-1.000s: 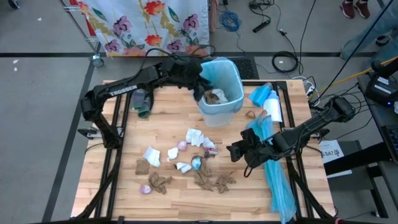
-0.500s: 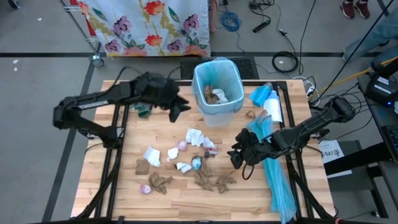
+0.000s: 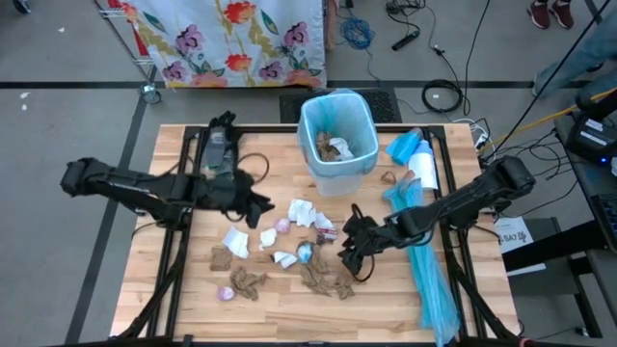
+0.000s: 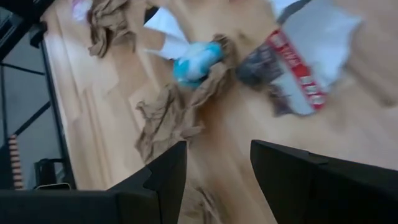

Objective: Place trash/remove bag and relplace
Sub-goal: Put the brown napkin into the trash bin

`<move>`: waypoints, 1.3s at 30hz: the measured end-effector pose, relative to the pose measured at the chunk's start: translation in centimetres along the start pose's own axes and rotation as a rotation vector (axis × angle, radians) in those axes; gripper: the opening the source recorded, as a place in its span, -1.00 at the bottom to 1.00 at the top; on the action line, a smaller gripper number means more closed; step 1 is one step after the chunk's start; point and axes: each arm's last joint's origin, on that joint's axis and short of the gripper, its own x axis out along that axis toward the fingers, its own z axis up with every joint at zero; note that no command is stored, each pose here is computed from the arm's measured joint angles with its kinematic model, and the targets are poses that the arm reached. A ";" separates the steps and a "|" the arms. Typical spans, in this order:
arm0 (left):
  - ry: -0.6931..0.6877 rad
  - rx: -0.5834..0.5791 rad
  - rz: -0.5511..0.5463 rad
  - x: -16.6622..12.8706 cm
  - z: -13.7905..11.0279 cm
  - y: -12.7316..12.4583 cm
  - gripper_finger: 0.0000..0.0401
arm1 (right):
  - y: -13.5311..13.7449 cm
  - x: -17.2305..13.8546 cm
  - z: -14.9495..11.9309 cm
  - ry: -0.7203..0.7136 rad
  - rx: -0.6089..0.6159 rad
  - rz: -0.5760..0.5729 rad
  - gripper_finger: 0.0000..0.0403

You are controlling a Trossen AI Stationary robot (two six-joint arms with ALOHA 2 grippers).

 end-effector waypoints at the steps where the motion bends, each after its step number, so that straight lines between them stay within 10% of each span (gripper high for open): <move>1: 0.004 -0.003 0.000 0.1 -0.8 0.0 -0.22 | 0.1 0.5 -0.1 0.003 0.014 0.009 -0.15; 20: 0.048 0.092 -0.039 -1.0 -5.9 1.0 -0.22 | 1.6 8.6 0.7 -0.009 0.166 0.010 -0.18; 28: 0.062 0.121 -0.042 -2.4 -5.7 1.7 -0.22 | 1.0 12.3 1.5 0.022 0.232 -0.056 -0.67; 39: 0.106 0.160 -0.010 -3.0 -5.9 2.4 -0.22 | 4.5 8.4 2.4 0.015 0.208 -0.036 -0.99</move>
